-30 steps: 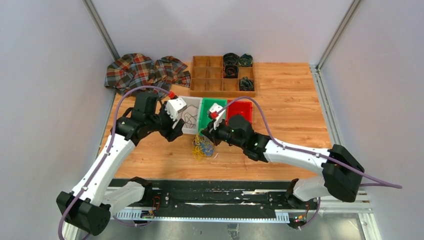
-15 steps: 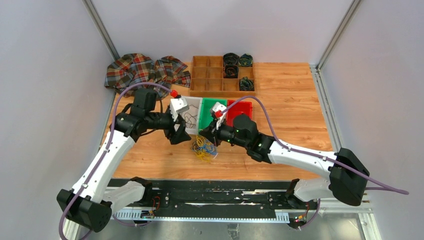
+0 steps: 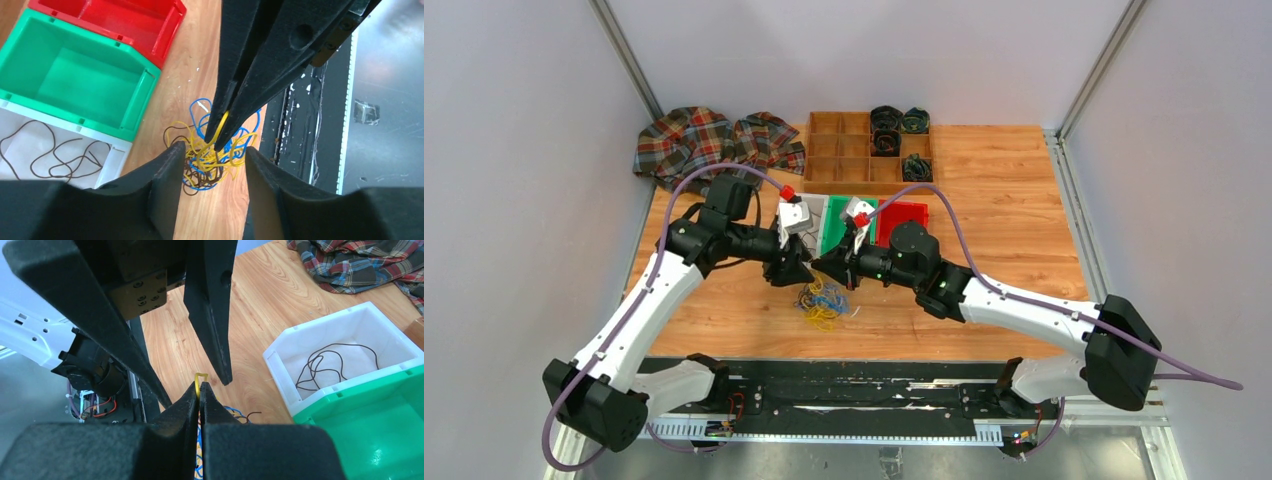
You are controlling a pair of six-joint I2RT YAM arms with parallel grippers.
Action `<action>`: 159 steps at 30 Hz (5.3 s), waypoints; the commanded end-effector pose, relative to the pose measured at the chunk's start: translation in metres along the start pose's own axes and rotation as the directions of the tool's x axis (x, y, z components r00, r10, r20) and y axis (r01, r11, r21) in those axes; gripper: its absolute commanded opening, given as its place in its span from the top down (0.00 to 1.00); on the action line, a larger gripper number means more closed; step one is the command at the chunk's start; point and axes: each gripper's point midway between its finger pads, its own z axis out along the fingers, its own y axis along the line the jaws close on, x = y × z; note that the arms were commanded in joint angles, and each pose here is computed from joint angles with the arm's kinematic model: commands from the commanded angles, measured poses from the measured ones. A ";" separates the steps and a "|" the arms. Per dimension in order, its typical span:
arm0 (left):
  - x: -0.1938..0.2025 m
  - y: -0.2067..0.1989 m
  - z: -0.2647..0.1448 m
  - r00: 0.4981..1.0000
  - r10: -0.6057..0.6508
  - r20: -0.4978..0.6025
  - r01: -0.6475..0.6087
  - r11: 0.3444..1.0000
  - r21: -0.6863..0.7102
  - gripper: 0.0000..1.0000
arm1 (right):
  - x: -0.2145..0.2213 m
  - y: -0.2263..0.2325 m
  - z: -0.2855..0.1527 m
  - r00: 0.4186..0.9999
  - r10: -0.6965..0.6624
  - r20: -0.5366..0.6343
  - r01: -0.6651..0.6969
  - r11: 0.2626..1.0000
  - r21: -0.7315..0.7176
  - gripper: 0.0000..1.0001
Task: Untangle the cables
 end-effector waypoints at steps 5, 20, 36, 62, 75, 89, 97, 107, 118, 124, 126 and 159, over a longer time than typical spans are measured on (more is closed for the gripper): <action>0.012 0.009 0.009 0.996 0.072 -0.052 -0.073 0.997 -0.018 0.84 | -0.021 0.010 0.001 0.999 -0.003 0.041 0.005 0.999 -0.042 0.99; -0.030 0.007 -0.020 1.000 0.010 0.028 -0.006 0.987 -0.158 0.99 | 0.001 -0.024 0.000 1.000 -0.013 -0.005 0.014 0.988 0.157 0.68; -0.067 -0.032 -0.044 0.992 -0.034 0.123 0.045 0.995 -0.087 0.99 | 0.009 -0.055 0.030 0.994 -0.103 0.038 0.078 0.907 0.414 0.49; -0.209 -0.026 -0.163 0.892 0.368 0.262 -0.183 0.825 -0.535 0.99 | 0.167 -0.058 -0.012 0.978 0.101 -0.183 -0.013 0.902 0.432 0.54; -0.321 -0.019 -0.269 0.678 0.634 0.372 -0.044 0.541 -0.840 1.00 | 0.169 -0.041 -0.027 0.958 0.118 -0.260 -0.014 0.929 0.369 0.49; -0.343 -0.018 -0.312 0.567 0.698 0.436 0.134 0.445 -0.886 1.00 | 0.144 -0.030 -0.035 0.962 0.082 -0.261 0.010 0.943 0.333 0.46; -0.339 -0.027 -0.287 0.597 0.643 0.480 0.066 0.557 -0.828 1.00 | 0.081 -0.027 -0.031 0.986 -0.021 -0.168 0.075 0.943 0.325 0.32; -0.313 -0.027 -0.259 0.653 0.586 0.480 0.016 0.623 -0.782 1.00 | 0.004 -0.005 0.015 0.984 -0.165 -0.070 0.176 0.964 0.200 0.28; -0.316 -0.042 -0.270 0.634 0.616 0.468 -0.007 0.609 -0.793 1.00 | 0.012 0.017 0.091 0.970 -0.230 -0.076 0.234 0.971 0.039 0.25; -0.325 -0.056 -0.288 0.596 0.660 0.458 -0.012 0.578 -0.816 1.00 | 0.057 0.001 0.115 0.967 -0.203 -0.154 0.216 0.974 0.067 0.31; -0.330 -0.062 -0.299 0.570 0.684 0.455 -0.006 0.557 -0.830 1.00 | 0.076 -0.007 0.117 0.967 -0.185 -0.174 0.204 0.974 0.095 0.34; -0.376 -0.129 -0.469 0.117 0.951 0.286 0.457 0.205 -0.866 0.99 | 0.178 -0.014 0.047 0.976 0.028 -0.216 0.009 0.986 0.169 0.36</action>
